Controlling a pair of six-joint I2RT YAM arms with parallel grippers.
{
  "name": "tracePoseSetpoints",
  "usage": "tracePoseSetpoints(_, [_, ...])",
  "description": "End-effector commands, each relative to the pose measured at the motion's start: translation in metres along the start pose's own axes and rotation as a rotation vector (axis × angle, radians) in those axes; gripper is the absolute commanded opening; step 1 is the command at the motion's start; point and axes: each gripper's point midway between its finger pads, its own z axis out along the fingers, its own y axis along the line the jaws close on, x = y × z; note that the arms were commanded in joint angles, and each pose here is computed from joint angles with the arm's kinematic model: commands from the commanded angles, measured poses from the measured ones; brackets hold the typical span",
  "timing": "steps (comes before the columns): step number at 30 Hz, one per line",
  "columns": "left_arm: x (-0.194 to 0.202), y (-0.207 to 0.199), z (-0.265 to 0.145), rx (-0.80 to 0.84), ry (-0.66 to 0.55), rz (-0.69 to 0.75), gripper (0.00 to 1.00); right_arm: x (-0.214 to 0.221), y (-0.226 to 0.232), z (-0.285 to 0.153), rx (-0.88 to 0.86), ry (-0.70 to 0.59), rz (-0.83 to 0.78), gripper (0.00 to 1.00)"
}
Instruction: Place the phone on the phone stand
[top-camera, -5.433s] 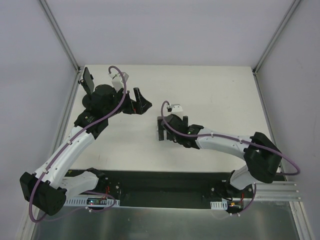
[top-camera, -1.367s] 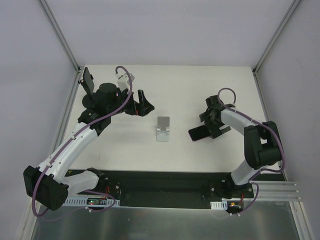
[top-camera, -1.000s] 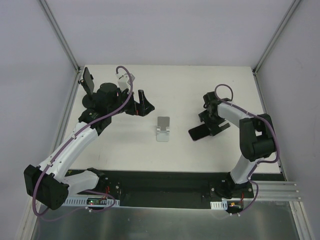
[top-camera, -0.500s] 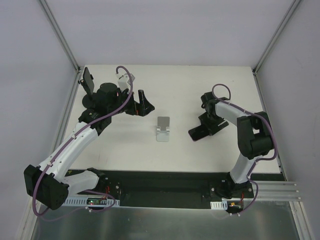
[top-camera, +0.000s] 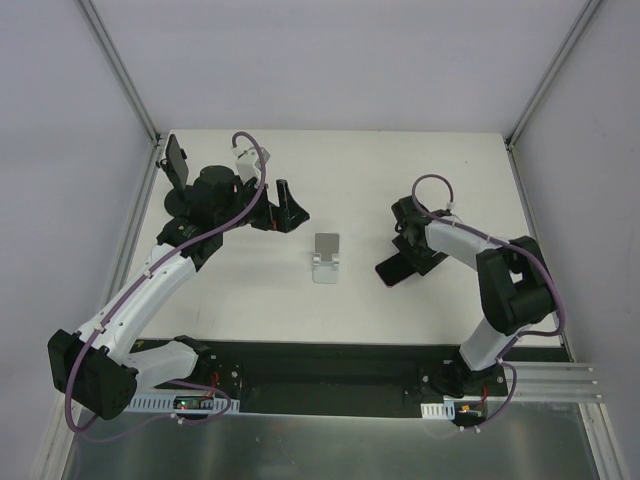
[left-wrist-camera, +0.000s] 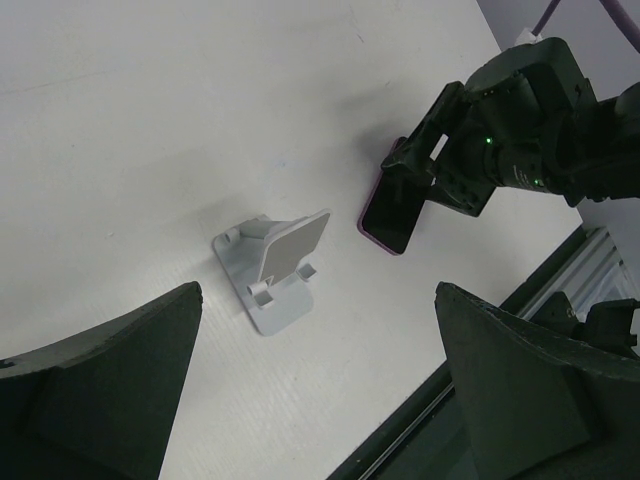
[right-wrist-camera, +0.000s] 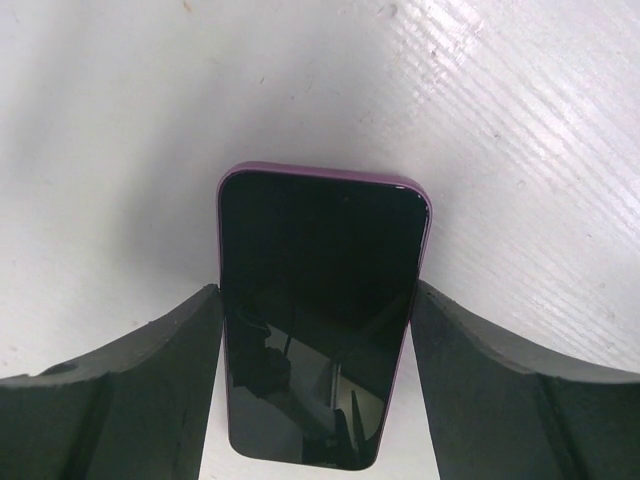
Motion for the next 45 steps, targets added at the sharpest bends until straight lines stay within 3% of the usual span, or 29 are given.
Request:
tracePoseSetpoints(1, [-0.017, -0.008, -0.008, 0.025, -0.044, 0.019, 0.99, 0.020, -0.016, 0.009, -0.007, 0.001, -0.043, 0.01])
tracePoseSetpoints(11, [-0.016, -0.003, -0.005, 0.001, -0.044, 0.022, 0.99, 0.042, 0.012, -0.015, -0.192, -0.019, -0.231, 0.01])
tracePoseSetpoints(27, [-0.015, 0.000, -0.005, -0.012, -0.046, 0.029, 0.99, 0.038, 0.036, -0.059, -0.391, -0.320, -0.454, 0.01])
tracePoseSetpoints(33, [-0.016, 0.003, -0.005, -0.026, -0.052, 0.032, 0.99, 0.042, 0.044, -0.069, -0.422, -0.287, -0.477, 0.03])
tracePoseSetpoints(34, [-0.015, 0.000, -0.005, -0.010, -0.046, 0.030, 0.99, 0.043, 0.039, -0.068, -0.395, -0.271, -0.497, 0.07])
tracePoseSetpoints(35, [-0.016, -0.001, -0.005, -0.005, -0.046, 0.028, 0.99, 0.044, 0.040, -0.072, -0.398, -0.263, -0.505, 0.21])
tracePoseSetpoints(37, [-0.016, -0.001, -0.006, -0.006, -0.047, 0.028, 0.99, 0.046, 0.044, -0.081, -0.414, -0.239, -0.560, 0.36])
tracePoseSetpoints(38, [-0.016, 0.001, -0.005, -0.014, -0.051, 0.029, 0.99, 0.049, 0.045, -0.084, -0.426, -0.236, -0.594, 0.59])
tracePoseSetpoints(41, [-0.015, -0.003, -0.006, 0.002, -0.043, 0.026, 0.99, 0.065, 0.055, -0.096, -0.510, -0.171, -0.724, 0.94])
tracePoseSetpoints(42, [-0.016, -0.005, -0.007, 0.011, -0.044, 0.024, 0.99, 0.076, 0.057, -0.097, -0.531, -0.122, -0.767, 0.98])
tracePoseSetpoints(45, [-0.016, -0.002, -0.006, -0.004, -0.049, 0.025, 0.99, 0.094, 0.060, -0.106, -0.574, -0.055, -0.871, 0.97])
